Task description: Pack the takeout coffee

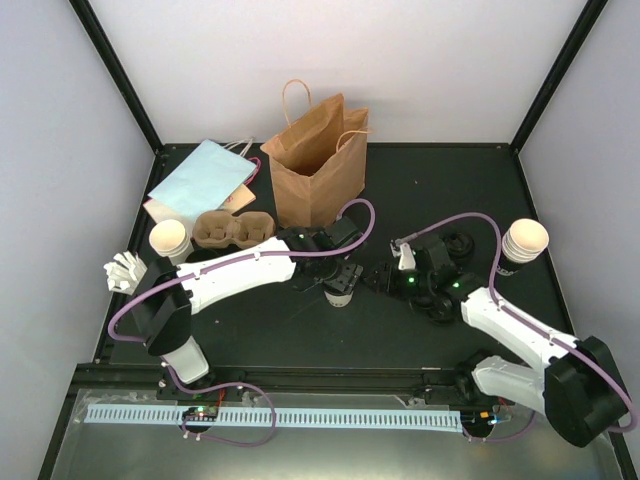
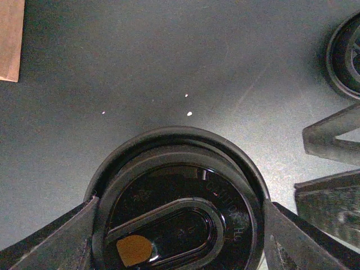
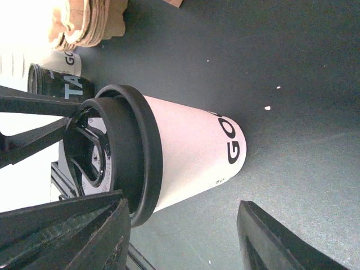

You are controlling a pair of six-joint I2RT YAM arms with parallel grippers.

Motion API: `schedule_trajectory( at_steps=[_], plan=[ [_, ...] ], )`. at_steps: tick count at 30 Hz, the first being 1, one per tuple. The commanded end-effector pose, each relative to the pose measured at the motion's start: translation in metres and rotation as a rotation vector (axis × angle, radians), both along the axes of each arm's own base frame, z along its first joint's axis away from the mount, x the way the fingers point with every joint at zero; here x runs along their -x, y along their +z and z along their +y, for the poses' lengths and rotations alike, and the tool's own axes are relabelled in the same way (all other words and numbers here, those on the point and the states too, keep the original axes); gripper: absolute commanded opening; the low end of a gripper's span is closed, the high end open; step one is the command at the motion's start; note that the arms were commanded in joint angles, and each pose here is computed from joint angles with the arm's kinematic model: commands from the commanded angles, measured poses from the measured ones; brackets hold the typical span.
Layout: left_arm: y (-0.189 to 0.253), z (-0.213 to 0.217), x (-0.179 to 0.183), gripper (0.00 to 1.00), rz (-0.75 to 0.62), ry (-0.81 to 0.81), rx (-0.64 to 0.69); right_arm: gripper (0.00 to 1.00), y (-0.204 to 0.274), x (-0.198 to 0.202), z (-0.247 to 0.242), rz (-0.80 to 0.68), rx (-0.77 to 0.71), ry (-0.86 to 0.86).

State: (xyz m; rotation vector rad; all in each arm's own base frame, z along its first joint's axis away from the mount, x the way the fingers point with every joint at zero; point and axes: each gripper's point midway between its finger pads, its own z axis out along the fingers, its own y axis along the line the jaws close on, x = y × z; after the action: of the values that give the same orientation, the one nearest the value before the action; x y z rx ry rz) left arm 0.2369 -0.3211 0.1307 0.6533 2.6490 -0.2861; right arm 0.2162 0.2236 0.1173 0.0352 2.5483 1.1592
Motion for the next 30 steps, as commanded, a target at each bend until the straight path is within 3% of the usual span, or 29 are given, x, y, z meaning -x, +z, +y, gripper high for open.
schedule_trajectory(
  at_steps=[1, 20, 30],
  plan=[
    [0.002, -0.007, 0.002, 0.75, 0.002, -0.015, 0.005, 0.54, 0.016, -0.011, 0.012, -0.034, -0.037, 0.048],
    [-0.001, -0.011, 0.007, 0.74, 0.014, -0.039, 0.002, 0.54, 0.005, -0.029, 0.014, -0.021, -0.036, 0.06],
    [-0.006, -0.013, 0.01, 0.74, 0.029, -0.051, 0.008, 0.54, -0.055, -0.01, 0.004, 0.094, 0.024, 0.063]
  ],
)
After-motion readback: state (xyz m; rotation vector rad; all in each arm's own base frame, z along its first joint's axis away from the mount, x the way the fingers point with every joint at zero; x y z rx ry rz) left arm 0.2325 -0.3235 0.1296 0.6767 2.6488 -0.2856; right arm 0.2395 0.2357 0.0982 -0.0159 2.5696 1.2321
